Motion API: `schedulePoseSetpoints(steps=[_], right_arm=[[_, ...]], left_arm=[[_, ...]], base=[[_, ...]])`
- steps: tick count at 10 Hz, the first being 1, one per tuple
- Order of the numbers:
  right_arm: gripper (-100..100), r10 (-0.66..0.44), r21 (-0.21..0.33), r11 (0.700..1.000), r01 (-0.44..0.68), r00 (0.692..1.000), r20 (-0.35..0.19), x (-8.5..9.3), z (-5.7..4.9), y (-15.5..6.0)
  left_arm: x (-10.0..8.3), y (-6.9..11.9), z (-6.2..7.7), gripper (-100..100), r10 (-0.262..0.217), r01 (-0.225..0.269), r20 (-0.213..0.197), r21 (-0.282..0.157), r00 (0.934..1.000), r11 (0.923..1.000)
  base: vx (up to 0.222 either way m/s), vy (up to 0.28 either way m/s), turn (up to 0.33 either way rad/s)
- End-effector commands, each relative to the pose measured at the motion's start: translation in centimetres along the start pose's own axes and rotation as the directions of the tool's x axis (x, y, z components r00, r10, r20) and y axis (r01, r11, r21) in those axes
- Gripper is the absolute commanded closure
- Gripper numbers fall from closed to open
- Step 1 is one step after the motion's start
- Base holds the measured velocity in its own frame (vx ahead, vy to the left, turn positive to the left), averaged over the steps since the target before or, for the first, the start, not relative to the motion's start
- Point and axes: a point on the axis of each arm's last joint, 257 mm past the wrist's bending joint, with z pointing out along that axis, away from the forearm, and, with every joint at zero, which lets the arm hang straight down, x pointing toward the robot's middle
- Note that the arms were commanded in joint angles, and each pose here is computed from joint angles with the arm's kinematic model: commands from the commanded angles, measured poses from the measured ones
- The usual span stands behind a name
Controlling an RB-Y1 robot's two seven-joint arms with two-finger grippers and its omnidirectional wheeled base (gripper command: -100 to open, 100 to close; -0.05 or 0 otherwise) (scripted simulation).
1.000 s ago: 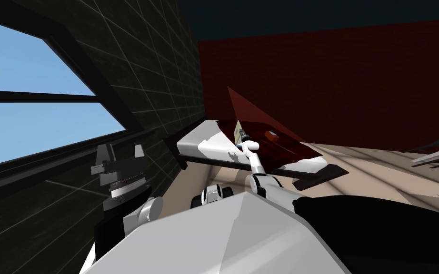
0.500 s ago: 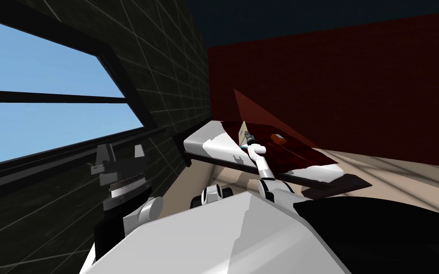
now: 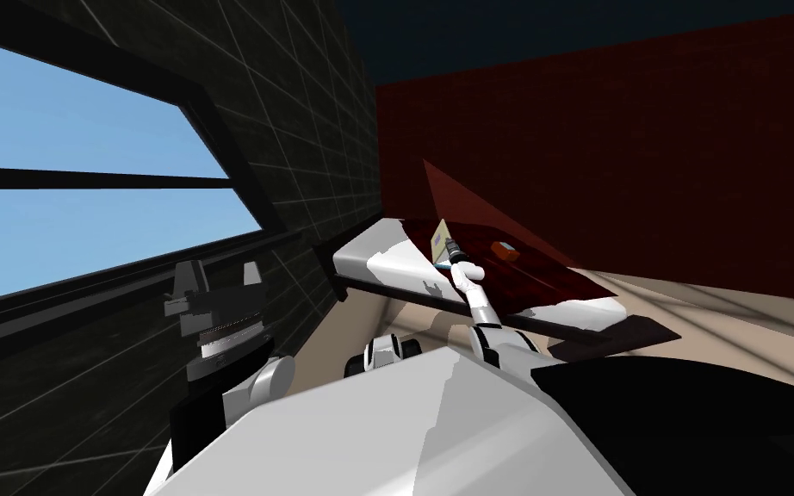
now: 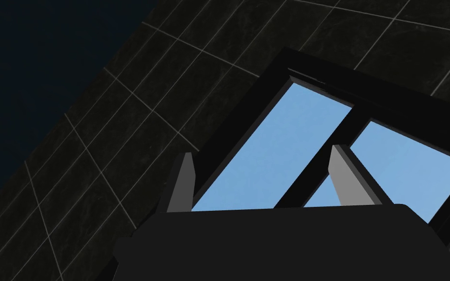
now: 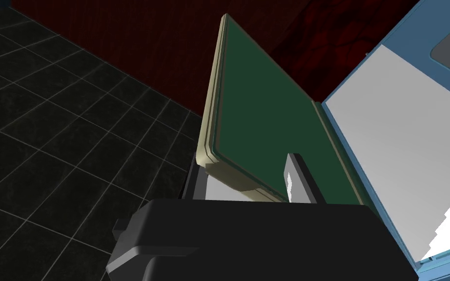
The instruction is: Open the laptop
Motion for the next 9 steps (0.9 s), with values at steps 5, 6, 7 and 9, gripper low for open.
schedulePoseSetpoints(steps=[5, 6, 7, 9], right_arm=[[100, 0.082, -0.055, 0.995, -0.082, 0.997, 0.004, 1.6, -2.4, 5.7], [100, 0.106, -0.053, 0.993, -0.105, 0.994, 0.006, 1.5, -2.4, 5.7], [100, 0.115, -0.053, 0.992, -0.115, 0.993, 0.006, 1.5, -2.4, 5.6], [100, 0.032, -0.037, 0.999, -0.034, 0.998, -0.060, 7.1, -3.7, 7.3]], left_arm=[[0.0, 0.0, 0.0, 0, 0.000, 0.000, 0.000, 0.000, 1.0000, 1.0000], [0.0, 0.0, 0.0, 0, 0.000, 0.000, 0.000, 0.000, 1.0000, 1.0000], [0.0, 0.0, 0.0, 0, 0.000, 0.000, 0.000, 0.000, 1.0000, 1.0000], [0.0, 0.0, 0.0, 0, 0.000, 0.000, 0.000, 0.000, 1.0000, 1.0000]], base=[[0.002, 0.005, 0.030], [-0.014, -0.001, -0.008], [-0.008, -0.006, 0.005], [-0.049, 0.024, 0.277]])
